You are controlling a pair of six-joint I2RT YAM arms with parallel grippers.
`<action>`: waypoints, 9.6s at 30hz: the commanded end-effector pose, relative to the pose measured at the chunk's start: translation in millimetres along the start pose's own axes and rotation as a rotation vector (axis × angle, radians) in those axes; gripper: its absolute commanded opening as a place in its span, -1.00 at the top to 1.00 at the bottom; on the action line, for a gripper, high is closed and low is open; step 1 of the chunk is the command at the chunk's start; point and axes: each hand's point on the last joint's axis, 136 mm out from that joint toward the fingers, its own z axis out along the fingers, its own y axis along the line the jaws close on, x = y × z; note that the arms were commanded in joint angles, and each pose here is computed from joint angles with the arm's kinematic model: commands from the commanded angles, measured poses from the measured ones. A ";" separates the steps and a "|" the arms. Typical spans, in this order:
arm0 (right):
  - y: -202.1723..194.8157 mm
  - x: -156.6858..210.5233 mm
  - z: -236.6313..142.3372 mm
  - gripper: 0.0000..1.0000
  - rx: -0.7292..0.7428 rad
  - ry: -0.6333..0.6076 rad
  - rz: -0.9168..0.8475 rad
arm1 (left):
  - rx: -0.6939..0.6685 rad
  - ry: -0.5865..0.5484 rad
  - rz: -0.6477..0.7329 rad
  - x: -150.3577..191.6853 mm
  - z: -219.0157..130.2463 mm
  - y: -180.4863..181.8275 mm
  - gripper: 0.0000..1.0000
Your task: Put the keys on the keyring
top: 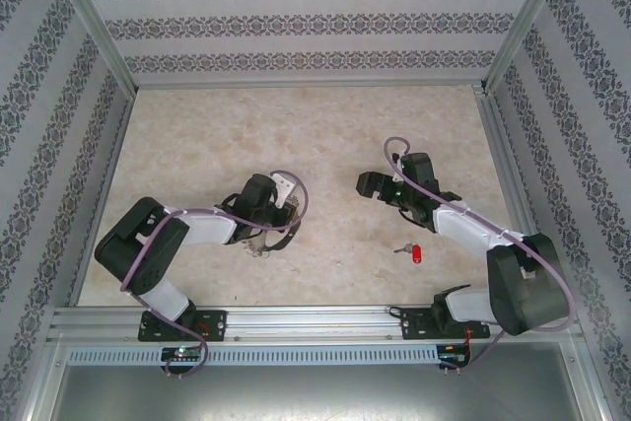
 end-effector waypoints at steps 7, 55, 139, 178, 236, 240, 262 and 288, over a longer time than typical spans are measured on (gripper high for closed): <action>19.3 5.9 2.2 -0.60 -0.084 0.084 -0.012 | 0.265 0.064 0.143 -1.6 -9.1 -49.2 1.00; -96.8 96.2 -89.0 0.13 0.530 0.106 0.617 | 0.169 -0.003 0.124 -31.2 15.1 -39.8 1.00; 41.6 15.3 -3.7 1.00 -0.470 0.040 0.098 | 0.303 -0.021 0.231 -35.8 4.4 -79.7 1.00; 59.0 79.9 -8.6 1.00 -0.375 0.171 -0.102 | 0.327 0.008 0.167 -36.1 9.3 -83.8 1.00; 98.6 80.1 28.7 1.00 -0.466 0.266 -0.302 | 0.339 0.000 0.209 -38.0 5.2 -86.3 1.00; 89.7 78.2 31.7 1.00 -0.449 0.258 -0.283 | 0.338 0.000 0.207 -36.6 4.4 -85.9 1.00; 82.0 90.7 37.5 1.00 -0.494 0.313 -0.205 | 0.334 -0.056 0.214 -47.1 -2.4 -87.2 1.00; 86.6 108.3 13.2 0.28 -0.600 0.397 -0.141 | 0.303 -0.132 0.218 -63.0 -12.9 -85.1 1.00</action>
